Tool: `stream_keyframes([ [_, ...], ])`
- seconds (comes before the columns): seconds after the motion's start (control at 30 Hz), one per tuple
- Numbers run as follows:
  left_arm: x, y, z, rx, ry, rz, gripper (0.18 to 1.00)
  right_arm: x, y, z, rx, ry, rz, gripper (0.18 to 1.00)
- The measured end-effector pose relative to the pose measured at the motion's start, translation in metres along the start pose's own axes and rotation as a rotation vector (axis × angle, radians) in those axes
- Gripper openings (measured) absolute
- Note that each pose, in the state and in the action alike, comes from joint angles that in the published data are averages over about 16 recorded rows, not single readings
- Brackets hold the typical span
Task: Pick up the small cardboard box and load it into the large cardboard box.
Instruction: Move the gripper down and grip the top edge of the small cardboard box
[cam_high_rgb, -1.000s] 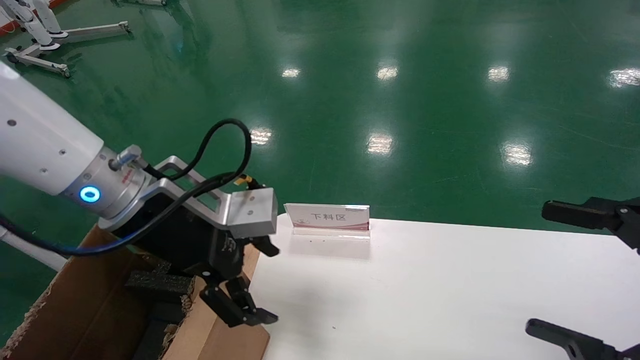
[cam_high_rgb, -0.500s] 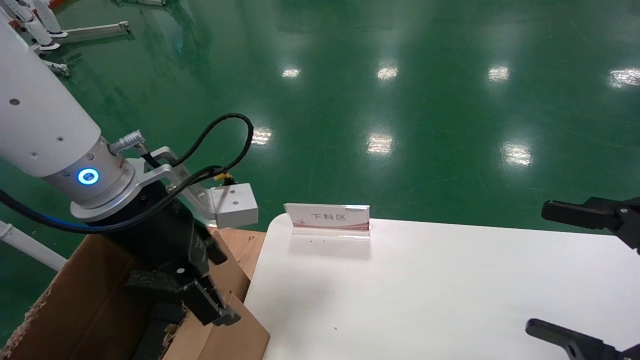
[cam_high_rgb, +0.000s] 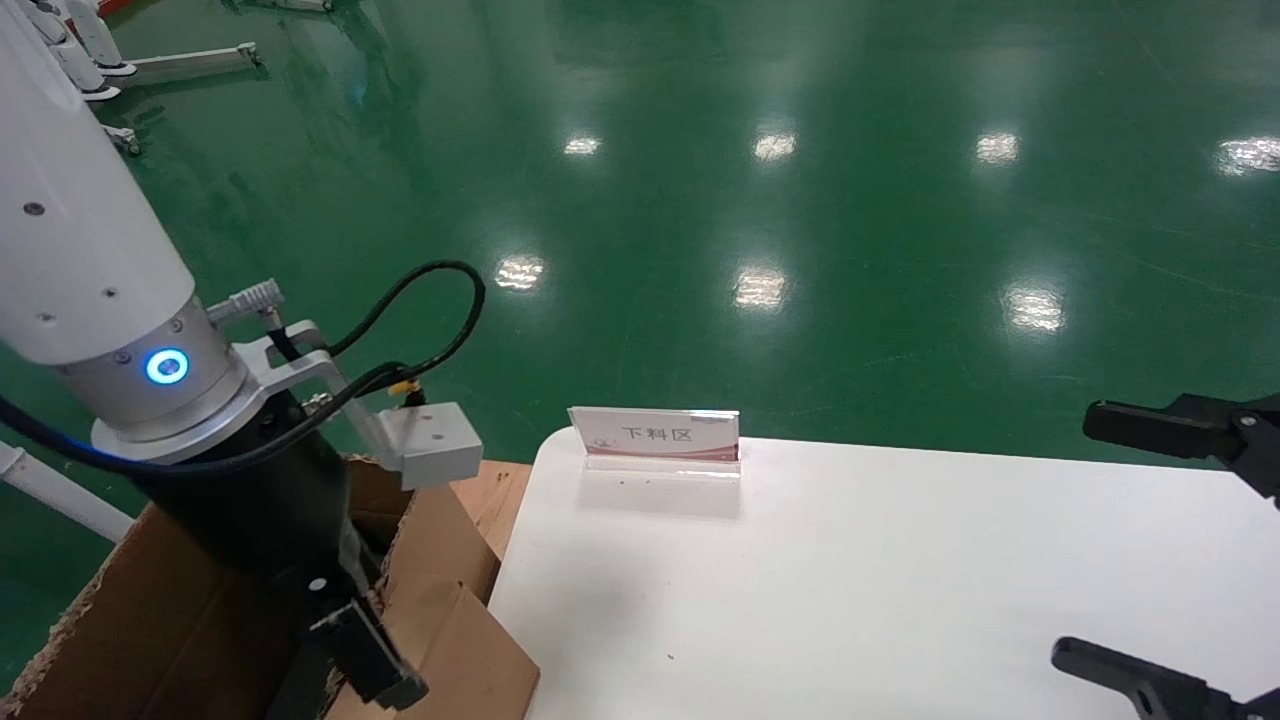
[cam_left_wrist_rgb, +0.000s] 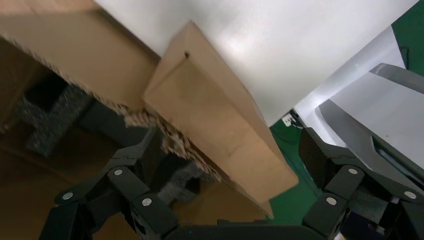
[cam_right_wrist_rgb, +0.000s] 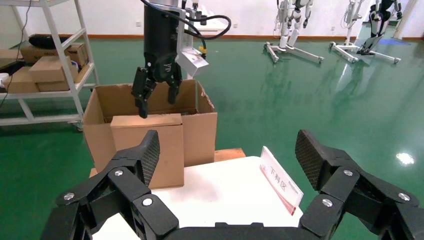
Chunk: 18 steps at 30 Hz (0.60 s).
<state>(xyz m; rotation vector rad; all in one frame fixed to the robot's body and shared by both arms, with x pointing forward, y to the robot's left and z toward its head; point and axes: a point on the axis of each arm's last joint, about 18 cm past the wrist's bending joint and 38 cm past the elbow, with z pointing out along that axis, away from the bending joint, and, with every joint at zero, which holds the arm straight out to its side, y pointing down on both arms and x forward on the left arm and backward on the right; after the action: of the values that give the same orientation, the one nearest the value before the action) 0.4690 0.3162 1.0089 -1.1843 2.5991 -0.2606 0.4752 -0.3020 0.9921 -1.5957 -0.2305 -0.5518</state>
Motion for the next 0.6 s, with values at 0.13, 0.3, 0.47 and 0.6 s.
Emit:
stream_keyframes([
  [0.13,0.001,0.003,0.003,-0.029,0.006,-0.029,0.996,0.0,0.0,0.0,0.0,0.0,0.0,0.995],
  [0.3,0.002,0.006,0.008,-0.062,0.013,-0.058,0.996,0.0,0.0,0.0,0.0,0.0,0.0,0.995],
  [0.47,0.003,0.008,0.015,-0.086,0.021,-0.079,0.996,0.0,0.0,0.0,0.0,0.0,0.0,0.995],
  [0.6,0.003,0.008,0.022,-0.1,0.027,-0.092,0.996,0.0,0.0,0.0,0.0,0.0,0.0,0.995],
])
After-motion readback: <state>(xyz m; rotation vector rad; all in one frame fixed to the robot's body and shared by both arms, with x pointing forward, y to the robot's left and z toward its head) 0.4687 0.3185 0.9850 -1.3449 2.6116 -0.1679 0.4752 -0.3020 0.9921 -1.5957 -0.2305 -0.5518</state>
